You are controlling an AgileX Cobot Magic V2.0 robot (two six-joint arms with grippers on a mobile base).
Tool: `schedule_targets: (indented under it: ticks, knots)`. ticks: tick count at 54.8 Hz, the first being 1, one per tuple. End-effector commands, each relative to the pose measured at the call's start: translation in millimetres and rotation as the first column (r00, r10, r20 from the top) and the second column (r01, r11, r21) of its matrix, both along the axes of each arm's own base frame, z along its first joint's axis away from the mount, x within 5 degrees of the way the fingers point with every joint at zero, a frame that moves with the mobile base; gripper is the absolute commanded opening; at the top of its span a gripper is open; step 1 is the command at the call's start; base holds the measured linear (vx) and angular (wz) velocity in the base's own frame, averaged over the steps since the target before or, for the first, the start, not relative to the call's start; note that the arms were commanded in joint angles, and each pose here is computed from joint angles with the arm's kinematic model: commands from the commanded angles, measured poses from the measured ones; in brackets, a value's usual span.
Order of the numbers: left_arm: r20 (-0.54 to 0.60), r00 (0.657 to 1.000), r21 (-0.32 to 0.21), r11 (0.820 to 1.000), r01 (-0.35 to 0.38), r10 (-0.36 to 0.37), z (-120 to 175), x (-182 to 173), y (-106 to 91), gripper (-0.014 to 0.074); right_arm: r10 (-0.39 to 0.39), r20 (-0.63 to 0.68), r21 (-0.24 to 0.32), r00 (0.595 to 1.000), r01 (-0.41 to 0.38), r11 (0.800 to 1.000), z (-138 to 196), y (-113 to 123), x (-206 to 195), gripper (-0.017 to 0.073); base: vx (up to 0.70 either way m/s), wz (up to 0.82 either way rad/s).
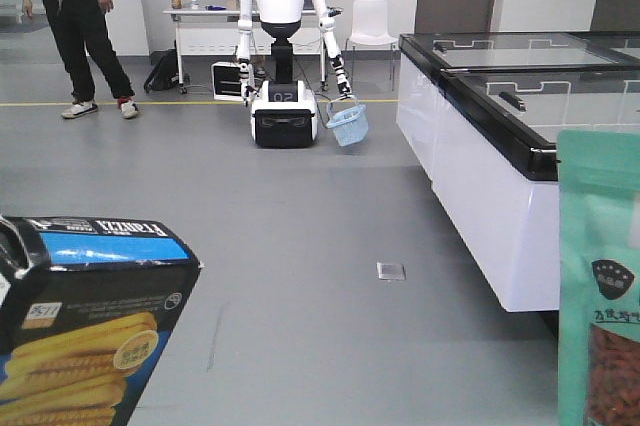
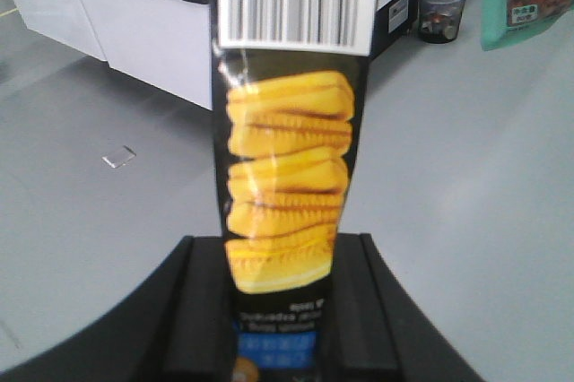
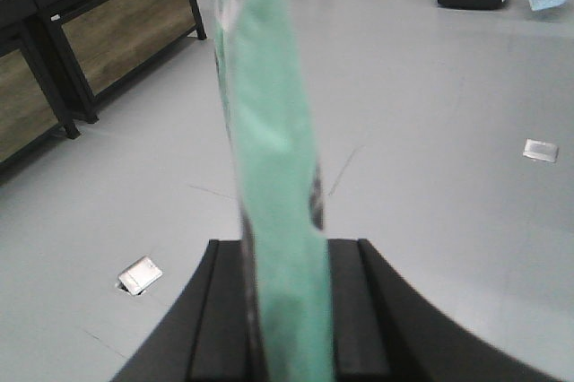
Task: Pick snacks and fruit into basket
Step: 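Hold both items while the base drives to the robot holding the blue basket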
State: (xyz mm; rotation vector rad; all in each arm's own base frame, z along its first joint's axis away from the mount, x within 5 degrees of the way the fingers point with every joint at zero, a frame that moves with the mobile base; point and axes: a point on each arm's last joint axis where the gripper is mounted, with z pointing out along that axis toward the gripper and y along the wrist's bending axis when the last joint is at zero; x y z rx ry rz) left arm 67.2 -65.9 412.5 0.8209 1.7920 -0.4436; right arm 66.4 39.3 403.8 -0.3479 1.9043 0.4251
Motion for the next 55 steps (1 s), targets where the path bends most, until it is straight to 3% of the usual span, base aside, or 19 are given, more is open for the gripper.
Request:
schedule_targets:
  ticks: [1, 55]
  knots:
    - [0.092, 0.996, -0.093, 0.996, 0.01, -0.001, 19.2, -0.3, 0.1, -0.001, -0.018, 0.104, 0.047, 0.994, 0.013, 0.999, 17.2, -0.5, 0.4, -0.0007, 0.33, 0.13]
    - [0.092, 0.996, -0.093, 0.996, 0.01, -0.001, 19.2, -0.3, 0.1, -0.001, -0.018, 0.105, 0.048, 0.994, 0.013, 0.999, 17.2, -0.5, 0.4, -0.0007, 0.39, 0.1]
